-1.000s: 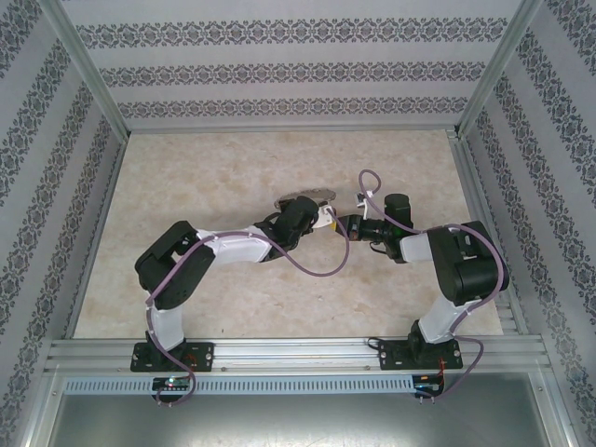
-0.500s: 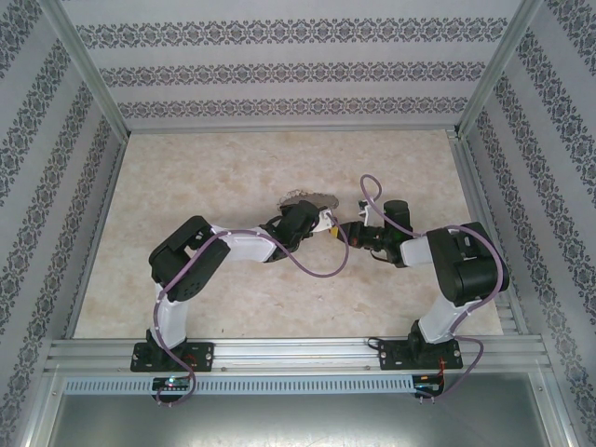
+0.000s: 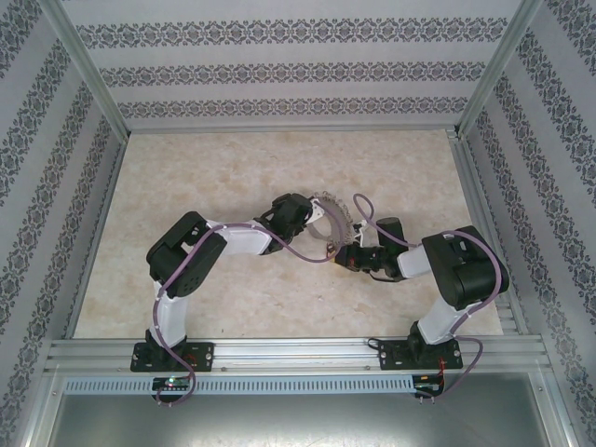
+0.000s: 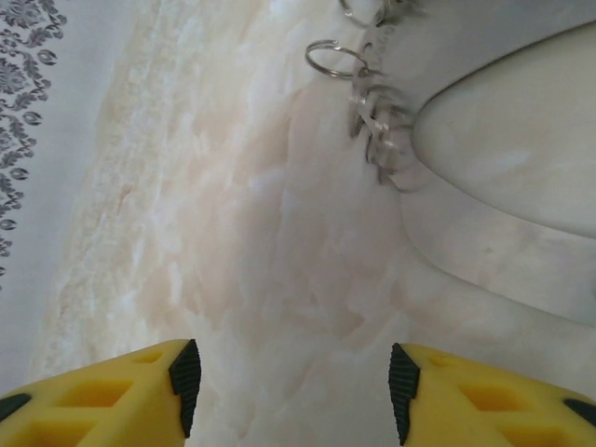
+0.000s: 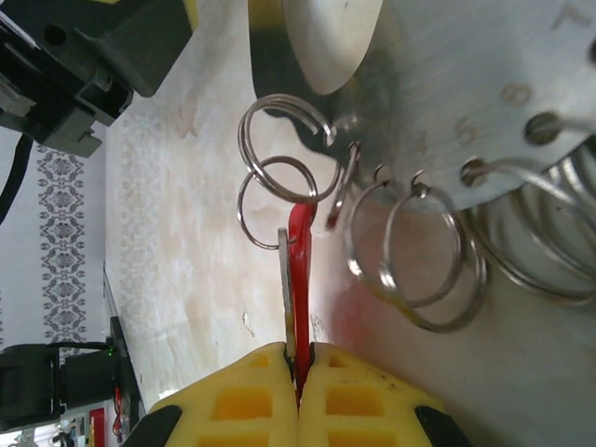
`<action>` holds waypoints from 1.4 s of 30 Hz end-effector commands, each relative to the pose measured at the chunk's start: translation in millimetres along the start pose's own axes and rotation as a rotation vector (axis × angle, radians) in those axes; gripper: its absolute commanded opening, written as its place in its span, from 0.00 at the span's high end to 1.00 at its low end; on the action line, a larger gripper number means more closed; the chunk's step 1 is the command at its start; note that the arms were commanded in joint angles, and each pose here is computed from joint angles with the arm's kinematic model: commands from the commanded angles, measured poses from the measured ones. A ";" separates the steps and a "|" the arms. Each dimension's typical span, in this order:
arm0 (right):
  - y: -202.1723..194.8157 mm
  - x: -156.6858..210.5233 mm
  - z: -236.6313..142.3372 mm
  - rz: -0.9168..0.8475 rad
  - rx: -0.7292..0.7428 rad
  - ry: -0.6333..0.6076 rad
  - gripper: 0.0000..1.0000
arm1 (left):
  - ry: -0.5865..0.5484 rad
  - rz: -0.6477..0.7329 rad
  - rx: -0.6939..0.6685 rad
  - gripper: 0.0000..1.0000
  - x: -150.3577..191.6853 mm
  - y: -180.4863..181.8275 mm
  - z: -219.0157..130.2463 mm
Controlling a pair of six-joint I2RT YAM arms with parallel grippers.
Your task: Put the keys on the keyring
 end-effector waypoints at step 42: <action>112.3 -127.6 -198.7 -0.353 0.679 -0.679 0.02 | -0.485 -0.893 -0.347 0.00 28.7 220.2 -201.0</action>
Point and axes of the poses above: each hand's point on the last joint's axis, 136 mm out from that joint toward the fingers, its own z axis out along the fingers, its own y axis along the line the jaws close on, x = y × z, the point moved 6 cm from there along -z, back along the fingers, and after that the axes turned 5 degrees about -z, right-handed, at the moved point
